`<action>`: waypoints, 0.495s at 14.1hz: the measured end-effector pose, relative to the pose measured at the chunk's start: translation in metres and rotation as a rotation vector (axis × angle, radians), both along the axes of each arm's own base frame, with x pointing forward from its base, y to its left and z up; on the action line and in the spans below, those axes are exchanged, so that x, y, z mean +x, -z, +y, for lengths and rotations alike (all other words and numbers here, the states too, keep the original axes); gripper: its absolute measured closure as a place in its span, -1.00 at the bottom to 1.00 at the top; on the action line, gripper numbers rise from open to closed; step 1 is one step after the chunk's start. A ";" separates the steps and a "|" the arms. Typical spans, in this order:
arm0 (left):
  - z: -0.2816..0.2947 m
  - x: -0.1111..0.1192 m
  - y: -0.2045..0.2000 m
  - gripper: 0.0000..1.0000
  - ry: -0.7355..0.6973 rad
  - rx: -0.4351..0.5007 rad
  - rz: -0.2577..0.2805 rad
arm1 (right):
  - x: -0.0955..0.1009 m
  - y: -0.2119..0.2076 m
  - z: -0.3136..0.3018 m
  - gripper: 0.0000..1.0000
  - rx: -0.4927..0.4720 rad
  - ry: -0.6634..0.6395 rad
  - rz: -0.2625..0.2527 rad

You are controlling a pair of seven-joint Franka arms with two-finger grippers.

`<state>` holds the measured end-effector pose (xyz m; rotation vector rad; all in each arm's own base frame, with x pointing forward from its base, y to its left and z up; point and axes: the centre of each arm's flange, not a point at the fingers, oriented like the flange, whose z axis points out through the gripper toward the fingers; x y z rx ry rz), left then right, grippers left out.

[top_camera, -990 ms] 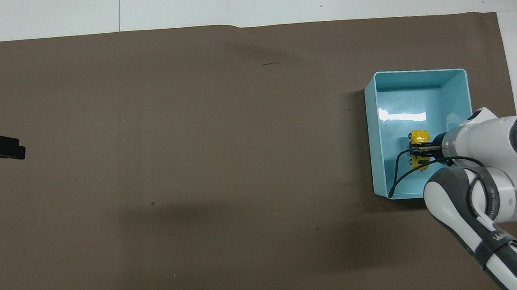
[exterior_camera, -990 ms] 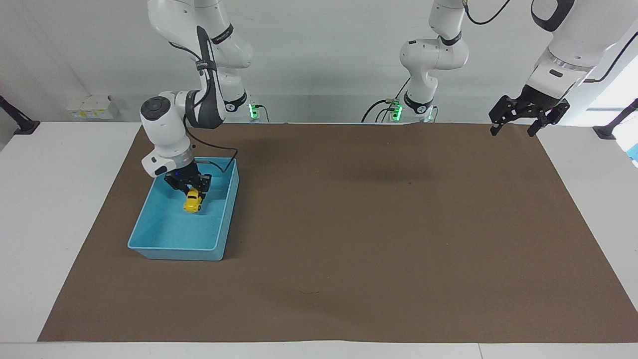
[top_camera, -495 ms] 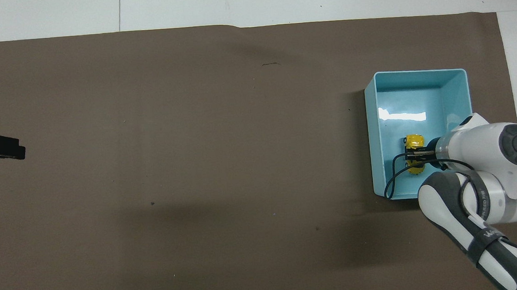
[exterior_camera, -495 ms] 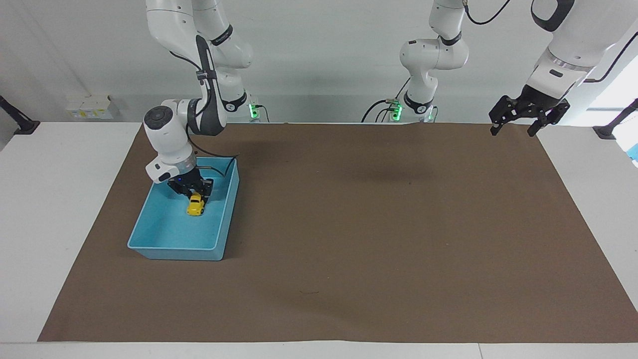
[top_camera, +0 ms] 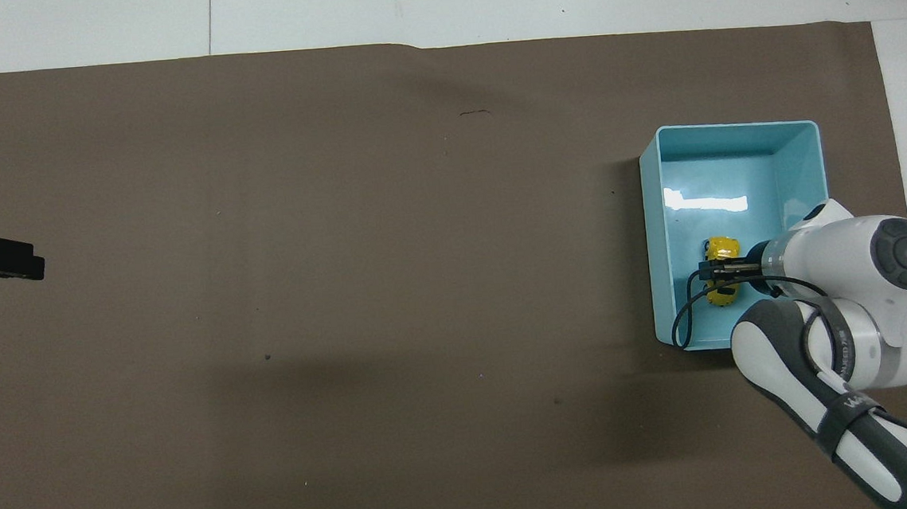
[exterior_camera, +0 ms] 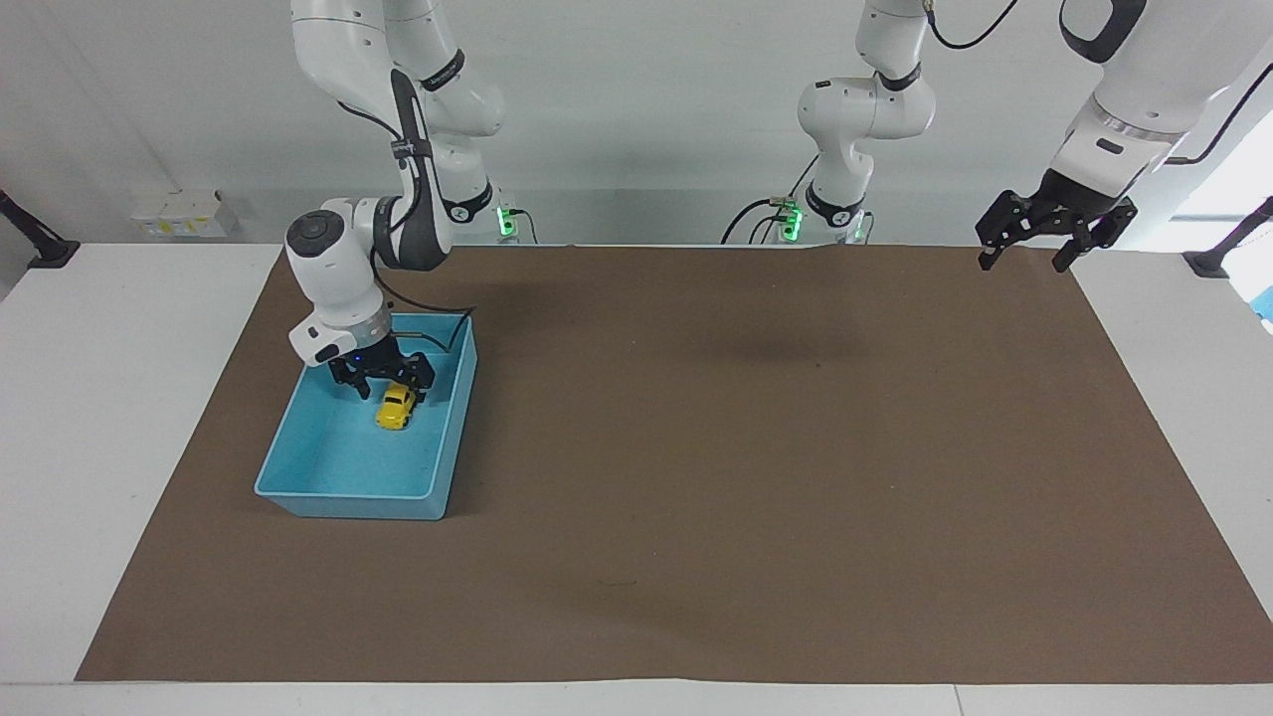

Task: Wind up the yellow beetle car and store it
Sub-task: 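Lower the car into the blue bin and open the right gripper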

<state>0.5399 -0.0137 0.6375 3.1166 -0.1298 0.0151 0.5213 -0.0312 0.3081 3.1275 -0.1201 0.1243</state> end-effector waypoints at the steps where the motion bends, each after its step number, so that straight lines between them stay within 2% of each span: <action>1: 0.000 0.000 0.000 -1.00 0.000 0.000 0.000 | 0.004 -0.007 0.000 -1.00 0.000 -0.001 0.012; 7: 0.000 0.000 0.000 -1.00 0.000 0.000 0.000 | 0.029 -0.075 0.014 -1.00 -0.009 -0.022 0.087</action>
